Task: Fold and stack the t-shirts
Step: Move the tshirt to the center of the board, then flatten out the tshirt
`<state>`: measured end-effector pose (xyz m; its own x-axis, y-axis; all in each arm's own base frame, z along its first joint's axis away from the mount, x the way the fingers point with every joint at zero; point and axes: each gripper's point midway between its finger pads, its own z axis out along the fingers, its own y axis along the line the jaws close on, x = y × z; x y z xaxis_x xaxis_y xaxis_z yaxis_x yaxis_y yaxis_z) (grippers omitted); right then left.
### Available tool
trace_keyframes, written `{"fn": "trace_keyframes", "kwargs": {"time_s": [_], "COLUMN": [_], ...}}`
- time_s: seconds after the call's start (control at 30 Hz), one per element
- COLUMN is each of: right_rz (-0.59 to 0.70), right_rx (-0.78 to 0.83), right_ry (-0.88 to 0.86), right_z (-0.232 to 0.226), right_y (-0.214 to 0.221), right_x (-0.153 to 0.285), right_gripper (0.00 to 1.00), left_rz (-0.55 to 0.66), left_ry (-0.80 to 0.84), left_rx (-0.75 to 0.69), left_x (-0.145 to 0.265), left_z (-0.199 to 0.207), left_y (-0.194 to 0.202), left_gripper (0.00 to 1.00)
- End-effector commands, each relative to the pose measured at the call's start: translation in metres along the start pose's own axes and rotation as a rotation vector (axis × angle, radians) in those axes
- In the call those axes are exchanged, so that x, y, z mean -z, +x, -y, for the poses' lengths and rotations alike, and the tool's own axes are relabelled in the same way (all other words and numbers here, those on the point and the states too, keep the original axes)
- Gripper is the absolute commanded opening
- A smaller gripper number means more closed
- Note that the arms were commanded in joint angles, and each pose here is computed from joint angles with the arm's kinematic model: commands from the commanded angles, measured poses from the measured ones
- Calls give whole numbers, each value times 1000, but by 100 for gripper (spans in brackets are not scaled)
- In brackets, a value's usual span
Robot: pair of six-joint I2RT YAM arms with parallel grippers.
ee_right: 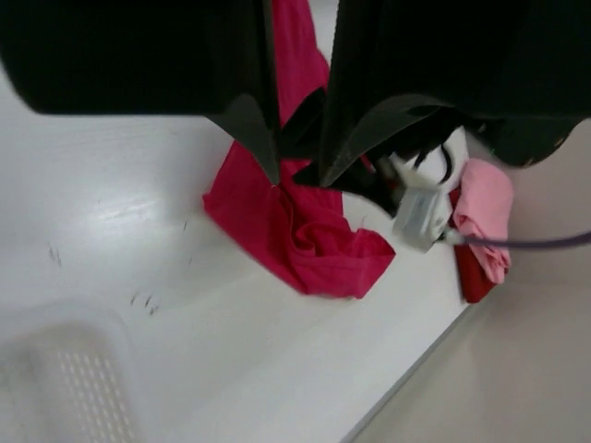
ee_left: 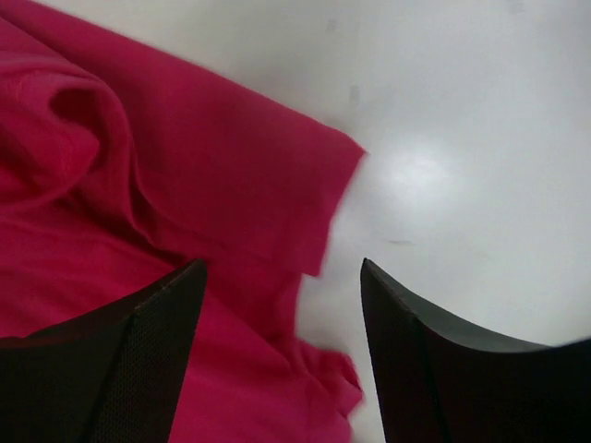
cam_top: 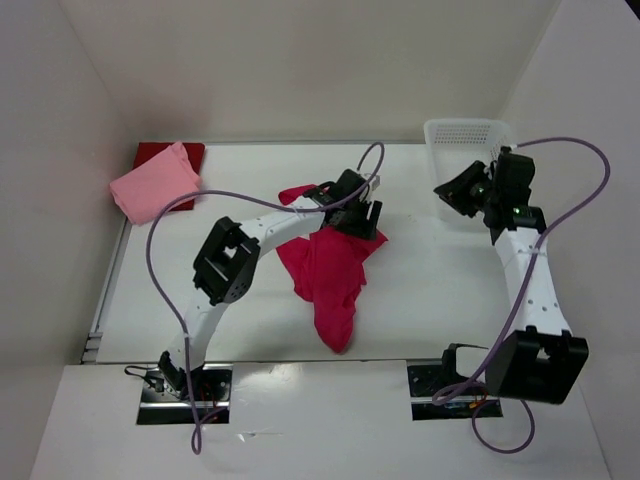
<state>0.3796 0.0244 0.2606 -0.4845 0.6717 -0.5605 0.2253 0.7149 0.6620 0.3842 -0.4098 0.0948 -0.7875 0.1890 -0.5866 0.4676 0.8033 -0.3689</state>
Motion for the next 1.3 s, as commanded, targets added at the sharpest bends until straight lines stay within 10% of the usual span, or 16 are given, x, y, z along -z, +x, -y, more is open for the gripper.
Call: {"fn": "trace_keyframes", "kwargs": {"time_s": [0.0, 0.23, 0.53, 0.8, 1.27], "right_rz": [8, -106, -176, -413, -585], "right_rx": [-32, -115, -152, -98, 51], "right_ry": [-36, -70, -44, 0, -74], "right_z": [6, 30, 49, 58, 7], "right_y": [16, 73, 116, 195, 261], "right_x": [12, 15, 22, -3, -74], "right_gripper": [33, 41, 42, 56, 78], "left_rz": [-54, -89, -32, 271, 266], "left_ry": [-120, -115, -148, -69, -170], "left_rx": [-132, -210, -189, -35, 111], "left_x": [-19, -50, -57, 74, 158], "left_z": [-16, -10, -2, -19, -125], "left_y": [8, 15, 6, -119, -73], "left_gripper": [76, 79, 22, 0, 0]}}
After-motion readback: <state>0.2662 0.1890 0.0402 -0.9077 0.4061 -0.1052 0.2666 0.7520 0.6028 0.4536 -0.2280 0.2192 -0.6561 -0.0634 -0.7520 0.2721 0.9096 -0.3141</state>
